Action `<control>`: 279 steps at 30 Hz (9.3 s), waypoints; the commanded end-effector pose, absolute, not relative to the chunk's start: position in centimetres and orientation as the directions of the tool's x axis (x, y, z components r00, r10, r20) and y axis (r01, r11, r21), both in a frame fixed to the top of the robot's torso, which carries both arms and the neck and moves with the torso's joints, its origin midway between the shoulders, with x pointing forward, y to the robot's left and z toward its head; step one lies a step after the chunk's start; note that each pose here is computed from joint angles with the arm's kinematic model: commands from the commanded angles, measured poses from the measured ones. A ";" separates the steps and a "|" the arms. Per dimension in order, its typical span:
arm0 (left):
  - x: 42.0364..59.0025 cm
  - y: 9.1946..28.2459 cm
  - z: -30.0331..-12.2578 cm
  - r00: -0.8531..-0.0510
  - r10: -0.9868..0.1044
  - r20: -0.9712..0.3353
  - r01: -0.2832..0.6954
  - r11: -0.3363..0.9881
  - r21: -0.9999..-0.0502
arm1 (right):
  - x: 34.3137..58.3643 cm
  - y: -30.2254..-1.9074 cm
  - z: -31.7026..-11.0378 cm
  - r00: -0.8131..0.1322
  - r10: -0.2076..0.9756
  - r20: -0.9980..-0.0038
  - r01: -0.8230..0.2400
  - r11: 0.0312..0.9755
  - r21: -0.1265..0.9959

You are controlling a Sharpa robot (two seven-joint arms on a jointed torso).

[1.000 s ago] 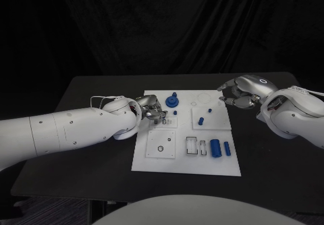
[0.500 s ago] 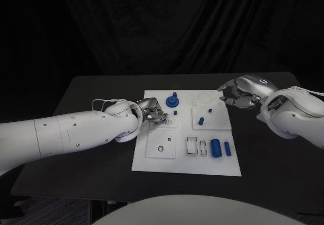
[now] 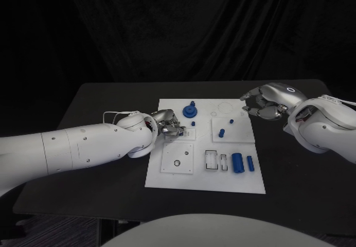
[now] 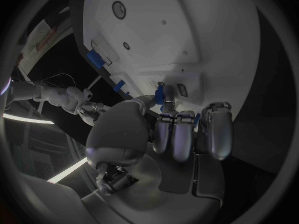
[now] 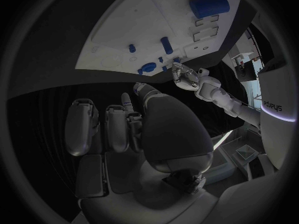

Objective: Assemble the parts on the task board

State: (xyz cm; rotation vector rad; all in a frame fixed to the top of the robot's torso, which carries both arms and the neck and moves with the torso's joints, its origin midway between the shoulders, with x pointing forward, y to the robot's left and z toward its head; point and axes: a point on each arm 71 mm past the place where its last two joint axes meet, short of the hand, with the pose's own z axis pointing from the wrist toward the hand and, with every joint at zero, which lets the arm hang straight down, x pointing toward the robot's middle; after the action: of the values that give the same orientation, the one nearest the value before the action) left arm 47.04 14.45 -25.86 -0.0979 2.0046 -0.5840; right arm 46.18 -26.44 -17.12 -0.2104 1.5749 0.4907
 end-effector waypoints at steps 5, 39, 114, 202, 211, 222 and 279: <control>46.9 14.3 -26.2 -0.501 -0.309 -0.809 0.186 0.874 -0.449 | 46.1 -26.6 -17.3 -0.081 0.158 -0.984 -0.411 0.894 0.177; 46.6 14.7 -26.9 -0.538 -0.281 -0.795 0.177 0.884 -0.433 | 46.2 -26.7 -17.4 -0.102 0.162 -0.981 -0.395 0.899 0.190; 46.8 15.0 -27.0 -0.540 -0.276 -0.795 0.210 0.870 -0.445 | 46.2 -27.0 -17.7 -0.128 0.162 -0.978 -0.371 0.907 0.198; 52.9 11.6 -20.2 -0.779 0.027 -0.627 0.170 0.970 -0.171 | 46.7 -26.8 -17.8 -0.120 0.163 -0.979 -0.366 0.910 0.196; 52.7 11.4 -20.8 -0.786 0.028 -0.618 0.172 0.970 -0.174 | 46.7 -26.7 -17.8 -0.121 0.163 -0.979 -0.367 0.909 0.196; 52.4 11.0 -21.4 -0.789 0.026 -0.614 0.181 0.965 -0.191 | 46.7 -26.7 -17.9 -0.123 0.162 -0.979 -0.368 0.909 0.196; 51.9 11.7 -21.6 -0.735 -0.081 -0.674 0.164 0.942 -0.292 | 46.8 -27.0 -18.1 -0.149 0.143 -0.978 -0.341 0.921 0.187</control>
State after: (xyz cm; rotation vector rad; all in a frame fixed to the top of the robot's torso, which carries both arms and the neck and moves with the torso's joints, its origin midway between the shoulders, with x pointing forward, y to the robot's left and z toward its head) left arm 51.89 11.87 -21.72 0.0911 2.3968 -0.4004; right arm 46.82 -26.77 -17.98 -0.1642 1.6549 0.4466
